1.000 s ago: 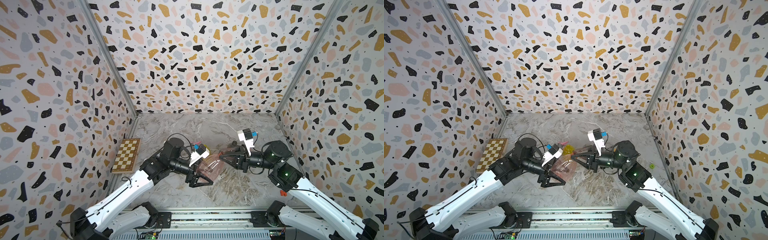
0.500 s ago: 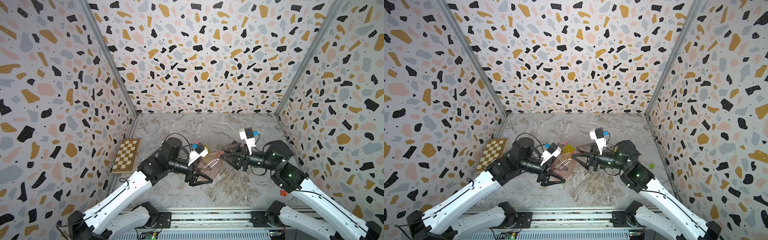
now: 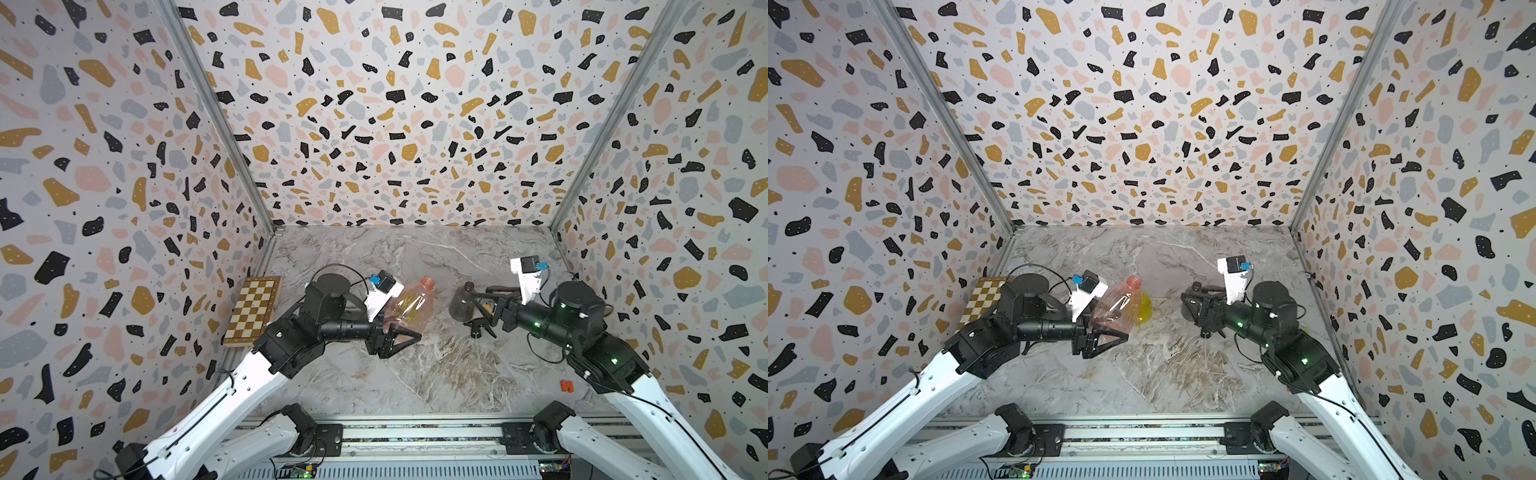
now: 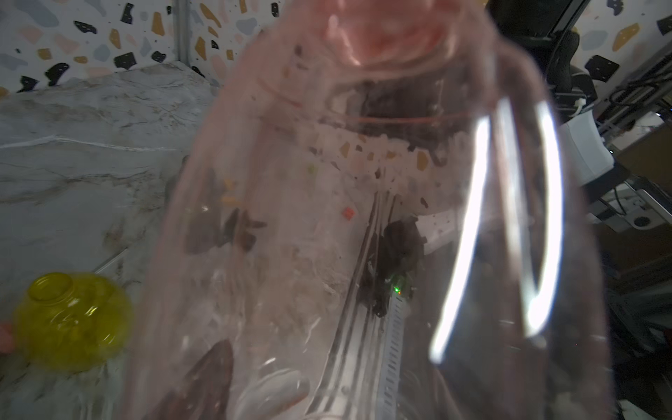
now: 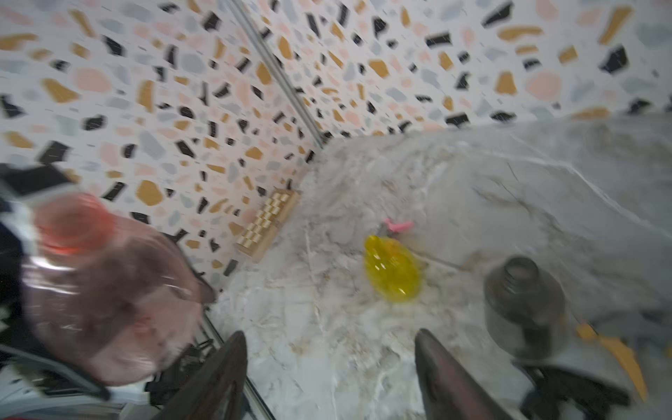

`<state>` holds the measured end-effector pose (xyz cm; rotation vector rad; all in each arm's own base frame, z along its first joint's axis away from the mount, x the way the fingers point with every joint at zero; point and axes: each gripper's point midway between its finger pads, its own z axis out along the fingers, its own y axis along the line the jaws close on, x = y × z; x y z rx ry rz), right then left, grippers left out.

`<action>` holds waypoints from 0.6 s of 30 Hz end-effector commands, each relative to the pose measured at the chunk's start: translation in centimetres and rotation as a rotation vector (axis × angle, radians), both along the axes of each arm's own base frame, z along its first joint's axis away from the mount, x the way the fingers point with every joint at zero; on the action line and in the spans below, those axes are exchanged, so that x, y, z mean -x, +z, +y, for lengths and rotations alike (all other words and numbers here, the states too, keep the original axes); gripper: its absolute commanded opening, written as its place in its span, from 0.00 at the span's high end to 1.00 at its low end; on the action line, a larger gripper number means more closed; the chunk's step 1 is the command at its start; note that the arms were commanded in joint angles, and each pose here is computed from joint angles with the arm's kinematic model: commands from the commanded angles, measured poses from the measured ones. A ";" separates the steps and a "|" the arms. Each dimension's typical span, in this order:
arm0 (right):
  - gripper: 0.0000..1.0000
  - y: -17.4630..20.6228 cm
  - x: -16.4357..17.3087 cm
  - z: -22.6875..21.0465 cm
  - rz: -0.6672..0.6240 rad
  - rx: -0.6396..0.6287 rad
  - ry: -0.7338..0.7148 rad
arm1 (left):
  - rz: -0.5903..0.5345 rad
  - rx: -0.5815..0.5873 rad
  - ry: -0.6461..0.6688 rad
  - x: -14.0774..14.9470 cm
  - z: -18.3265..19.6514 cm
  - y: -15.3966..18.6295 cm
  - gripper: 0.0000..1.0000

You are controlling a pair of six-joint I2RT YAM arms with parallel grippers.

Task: Attach spray nozzles to spray bottles
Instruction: Pick up the spray bottle from the center of the board.

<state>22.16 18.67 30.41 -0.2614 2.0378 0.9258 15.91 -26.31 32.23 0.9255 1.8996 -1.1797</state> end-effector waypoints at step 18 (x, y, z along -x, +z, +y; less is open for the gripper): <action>0.35 -19.0 -7.3 -9.6 0.465 0.365 -0.448 | -0.046 -0.021 0.266 -2.0 3.4 0.9 1.00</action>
